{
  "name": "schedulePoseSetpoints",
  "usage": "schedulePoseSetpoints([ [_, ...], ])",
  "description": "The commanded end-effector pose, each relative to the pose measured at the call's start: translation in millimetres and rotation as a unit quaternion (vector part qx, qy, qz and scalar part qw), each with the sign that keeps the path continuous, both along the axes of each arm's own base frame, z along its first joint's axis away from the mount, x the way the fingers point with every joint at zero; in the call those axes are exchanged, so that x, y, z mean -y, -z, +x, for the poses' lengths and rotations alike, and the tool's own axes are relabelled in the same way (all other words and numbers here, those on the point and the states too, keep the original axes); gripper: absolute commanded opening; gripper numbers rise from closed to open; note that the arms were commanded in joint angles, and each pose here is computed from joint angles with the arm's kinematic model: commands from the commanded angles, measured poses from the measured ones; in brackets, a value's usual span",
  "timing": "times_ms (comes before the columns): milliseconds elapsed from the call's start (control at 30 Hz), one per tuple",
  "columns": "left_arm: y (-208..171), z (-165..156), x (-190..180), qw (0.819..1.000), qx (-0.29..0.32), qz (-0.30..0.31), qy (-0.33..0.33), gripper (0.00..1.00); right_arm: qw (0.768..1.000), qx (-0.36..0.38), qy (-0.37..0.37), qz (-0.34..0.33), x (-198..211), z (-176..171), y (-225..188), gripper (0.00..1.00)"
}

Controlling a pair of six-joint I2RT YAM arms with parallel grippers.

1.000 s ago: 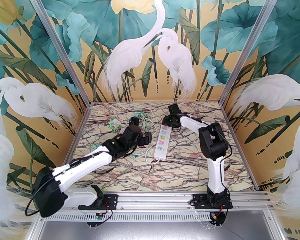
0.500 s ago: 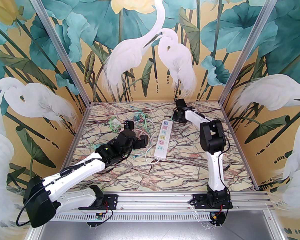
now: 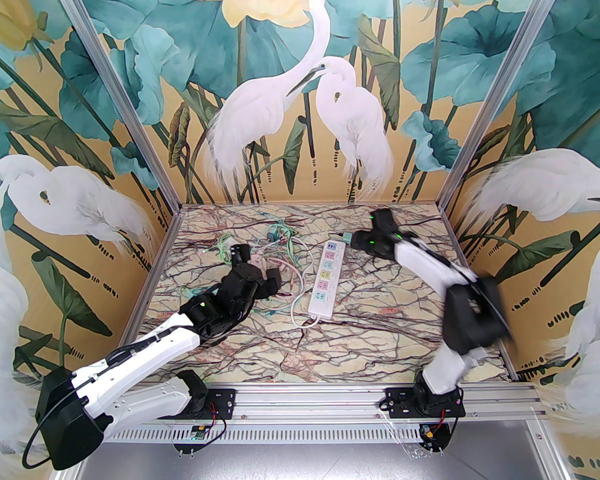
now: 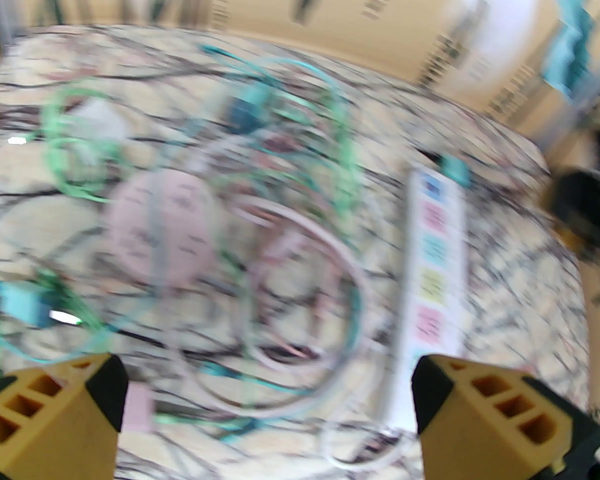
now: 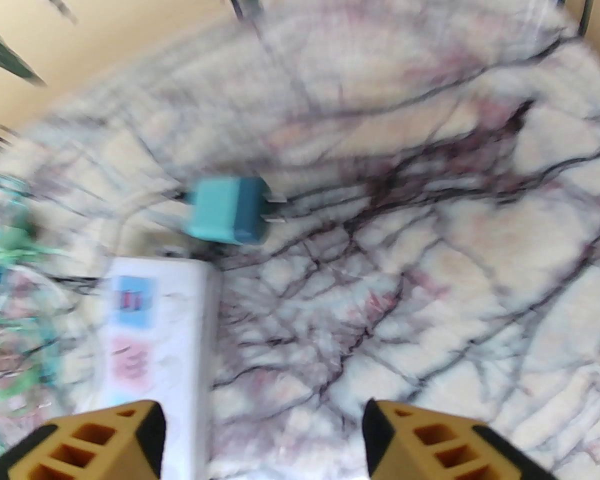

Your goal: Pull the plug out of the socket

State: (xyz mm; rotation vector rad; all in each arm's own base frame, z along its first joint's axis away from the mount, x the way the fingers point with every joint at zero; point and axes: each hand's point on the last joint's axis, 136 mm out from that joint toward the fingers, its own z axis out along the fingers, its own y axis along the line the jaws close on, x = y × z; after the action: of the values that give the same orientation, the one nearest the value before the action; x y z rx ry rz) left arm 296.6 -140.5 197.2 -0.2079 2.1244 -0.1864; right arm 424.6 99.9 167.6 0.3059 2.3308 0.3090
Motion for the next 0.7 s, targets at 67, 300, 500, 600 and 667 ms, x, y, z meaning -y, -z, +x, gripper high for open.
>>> schedulePoseSetpoints([
  [67,2.7,14.9,-39.7,0.994,0.048,0.075,-0.061,0.99,0.989,0.125,0.062,-0.055,43.2,-30.6,-44.3,0.99],
  [300,13.2,60.6,-101.2,0.989,0.049,0.054,-0.131,1.0,0.947,0.222,0.158,-0.169,101.3,-61.2,-59.7,0.99],
  [500,35.2,80.0,-166.9,0.97,0.042,0.133,-0.2,0.99,0.936,0.22,0.125,-0.246,113.4,-54.6,-2.4,0.99],
  [600,51.0,82.3,-181.0,0.964,0.023,0.178,-0.195,1.0,0.933,0.184,0.142,-0.275,125.7,-45.3,24.1,0.99],
  [667,71.6,84.1,-187.6,0.961,0.014,0.203,-0.19,1.0,0.933,0.185,0.142,-0.273,129.2,-38.9,33.8,0.99],
])
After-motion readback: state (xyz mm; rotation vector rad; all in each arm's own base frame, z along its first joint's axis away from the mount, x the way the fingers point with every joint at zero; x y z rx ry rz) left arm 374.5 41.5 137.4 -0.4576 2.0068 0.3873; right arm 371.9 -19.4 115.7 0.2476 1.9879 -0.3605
